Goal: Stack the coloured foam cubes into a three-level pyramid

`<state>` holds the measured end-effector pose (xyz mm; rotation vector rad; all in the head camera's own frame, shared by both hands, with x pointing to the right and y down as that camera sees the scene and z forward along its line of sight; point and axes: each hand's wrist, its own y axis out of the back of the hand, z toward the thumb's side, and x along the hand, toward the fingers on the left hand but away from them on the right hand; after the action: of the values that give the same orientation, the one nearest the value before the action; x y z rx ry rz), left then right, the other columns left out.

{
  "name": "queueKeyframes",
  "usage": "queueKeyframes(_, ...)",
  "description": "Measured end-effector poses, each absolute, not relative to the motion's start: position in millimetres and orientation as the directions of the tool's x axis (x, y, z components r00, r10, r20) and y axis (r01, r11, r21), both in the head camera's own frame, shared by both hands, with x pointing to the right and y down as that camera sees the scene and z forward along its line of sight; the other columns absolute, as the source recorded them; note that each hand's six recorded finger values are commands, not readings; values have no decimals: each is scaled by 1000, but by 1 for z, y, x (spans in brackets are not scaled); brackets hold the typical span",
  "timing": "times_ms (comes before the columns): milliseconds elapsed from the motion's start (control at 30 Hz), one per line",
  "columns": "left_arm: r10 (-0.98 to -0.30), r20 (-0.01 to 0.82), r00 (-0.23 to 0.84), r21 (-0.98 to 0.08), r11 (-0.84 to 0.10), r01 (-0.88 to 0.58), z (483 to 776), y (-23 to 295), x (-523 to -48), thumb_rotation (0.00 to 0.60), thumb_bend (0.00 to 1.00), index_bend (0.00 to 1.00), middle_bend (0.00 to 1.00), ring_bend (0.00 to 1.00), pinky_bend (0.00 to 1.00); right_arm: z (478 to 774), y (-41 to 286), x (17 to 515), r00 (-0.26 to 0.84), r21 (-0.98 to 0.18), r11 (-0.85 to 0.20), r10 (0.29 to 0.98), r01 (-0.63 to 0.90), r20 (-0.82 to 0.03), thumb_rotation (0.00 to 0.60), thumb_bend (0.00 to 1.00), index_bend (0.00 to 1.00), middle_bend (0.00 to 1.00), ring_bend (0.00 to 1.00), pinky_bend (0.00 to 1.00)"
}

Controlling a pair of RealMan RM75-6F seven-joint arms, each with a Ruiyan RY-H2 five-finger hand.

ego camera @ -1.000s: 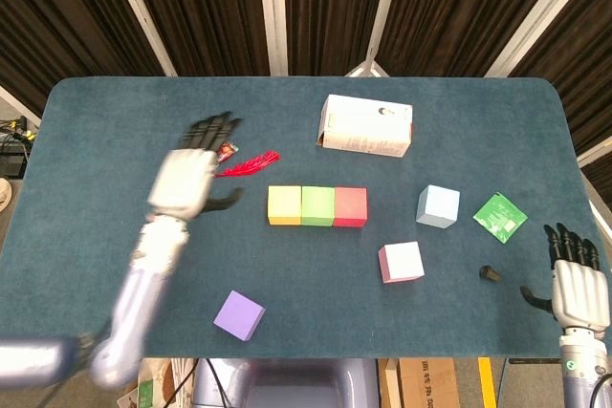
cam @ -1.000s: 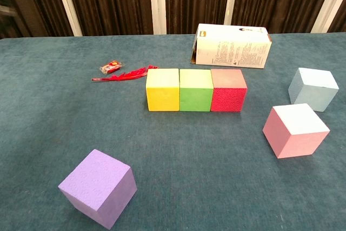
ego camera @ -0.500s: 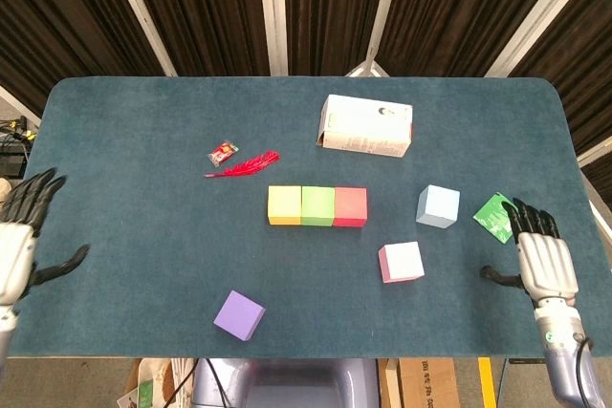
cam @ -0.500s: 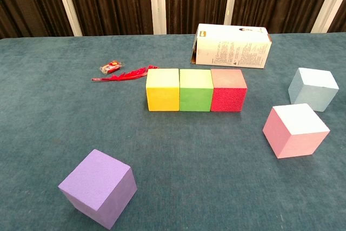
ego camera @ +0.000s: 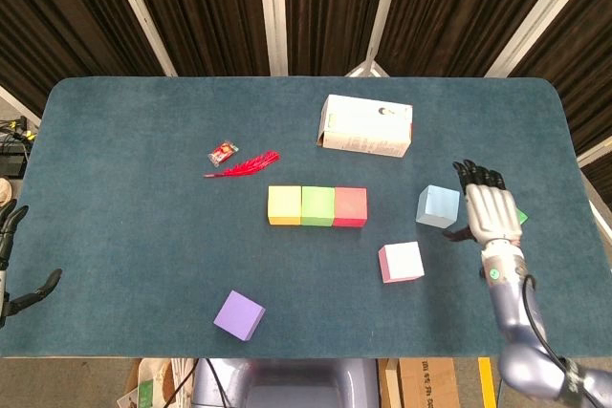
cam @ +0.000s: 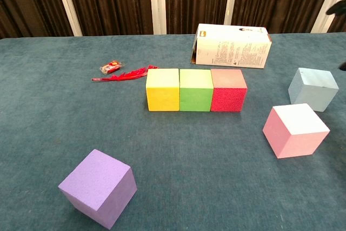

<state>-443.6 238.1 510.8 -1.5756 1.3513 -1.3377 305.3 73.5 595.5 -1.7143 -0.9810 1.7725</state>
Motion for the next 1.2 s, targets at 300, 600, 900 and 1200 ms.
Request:
queueKeyframes(300, -962, 252, -100, -938, -218, -271, 516, 232, -449, 600, 296, 77, 0, 0, 0, 632, 49, 276, -178, -739, -659, 718, 140, -673, 600, 113, 0, 7, 0, 0)
queueKeyframes(600, -947, 292, -131, -937, -256, -236, 527, 230, -453, 600, 295, 77, 0, 0, 0, 658, 47, 283, -251, -728, -674, 689, 122, -680, 600, 113, 49, 83, 1, 0)
queueKeyframes(900, -942, 309, -131, -934, -275, -227, 533, 229, -450, 600, 296, 77, 0, 0, 0, 666, 55, 292, -272, -714, -694, 672, 95, -689, 600, 112, 136, 141, 15, 0)
queueKeyframes(1200, -942, 308, -137, -933, -271, -236, 534, 230, -450, 600, 297, 77, 0, 0, 0, 674, 62, 301, -277, -704, -705, 661, 91, -697, 600, 112, 220, 211, 56, 0)
